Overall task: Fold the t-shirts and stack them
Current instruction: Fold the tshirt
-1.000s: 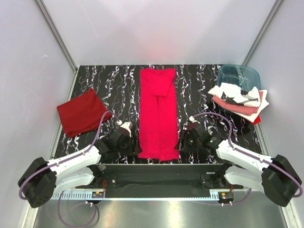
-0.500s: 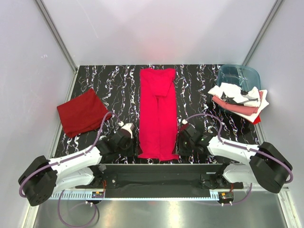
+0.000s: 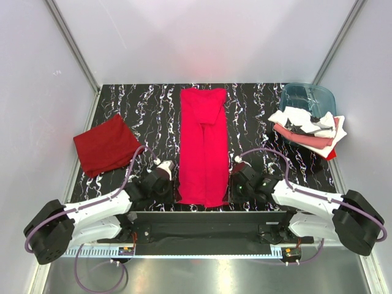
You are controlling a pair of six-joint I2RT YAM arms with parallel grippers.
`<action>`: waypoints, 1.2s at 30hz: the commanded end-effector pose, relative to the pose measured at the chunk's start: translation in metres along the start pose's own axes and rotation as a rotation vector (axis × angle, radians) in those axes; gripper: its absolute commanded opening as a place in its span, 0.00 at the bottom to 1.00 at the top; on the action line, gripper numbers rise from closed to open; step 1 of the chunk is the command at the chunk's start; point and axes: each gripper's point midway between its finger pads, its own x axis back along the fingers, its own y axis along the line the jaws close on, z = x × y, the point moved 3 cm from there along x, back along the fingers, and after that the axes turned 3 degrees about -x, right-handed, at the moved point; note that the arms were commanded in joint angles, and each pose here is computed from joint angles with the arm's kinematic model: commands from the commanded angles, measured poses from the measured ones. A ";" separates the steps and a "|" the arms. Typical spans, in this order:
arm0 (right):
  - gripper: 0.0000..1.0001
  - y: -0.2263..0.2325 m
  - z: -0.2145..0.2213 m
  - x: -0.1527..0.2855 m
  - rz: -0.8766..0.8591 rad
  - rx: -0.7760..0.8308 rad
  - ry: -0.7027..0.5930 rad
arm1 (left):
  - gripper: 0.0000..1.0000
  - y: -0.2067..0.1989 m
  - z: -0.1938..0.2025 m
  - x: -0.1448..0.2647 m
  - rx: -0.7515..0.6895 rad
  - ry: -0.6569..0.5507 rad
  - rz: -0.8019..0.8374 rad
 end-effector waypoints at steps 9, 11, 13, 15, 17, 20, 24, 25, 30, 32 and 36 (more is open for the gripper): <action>0.01 0.005 0.004 0.002 -0.031 0.011 0.020 | 0.00 -0.010 -0.002 0.001 -0.024 0.004 0.054; 0.01 0.004 0.003 0.003 -0.027 0.013 0.010 | 0.00 -0.016 -0.005 0.005 -0.025 -0.001 0.076; 0.01 0.008 -0.001 0.007 -0.029 0.020 -0.002 | 0.00 -0.022 -0.010 0.007 -0.026 -0.009 0.094; 0.01 0.011 -0.003 0.009 -0.031 0.029 -0.002 | 0.00 -0.026 -0.015 0.008 -0.025 -0.016 0.098; 0.00 0.017 -0.008 0.013 -0.041 0.043 -0.014 | 0.00 -0.032 -0.021 0.009 -0.028 -0.017 0.107; 0.00 0.024 -0.022 0.024 -0.018 0.067 -0.068 | 0.00 -0.040 -0.035 0.012 -0.023 -0.029 0.126; 0.00 0.038 -0.046 0.037 0.020 0.094 -0.137 | 0.00 -0.044 -0.067 0.023 0.004 -0.073 0.126; 0.00 0.049 -0.061 0.045 0.022 0.102 -0.185 | 0.00 -0.043 -0.074 0.024 0.009 -0.087 0.111; 0.00 0.053 -0.108 0.049 0.090 0.081 -0.236 | 0.00 -0.042 -0.121 0.039 0.043 -0.159 0.037; 0.00 0.057 -0.132 0.053 0.073 0.056 -0.260 | 0.00 -0.044 -0.146 0.043 0.050 -0.202 -0.001; 0.00 0.054 -0.176 0.045 0.067 -0.001 -0.297 | 0.00 -0.031 -0.187 0.044 0.107 -0.259 -0.088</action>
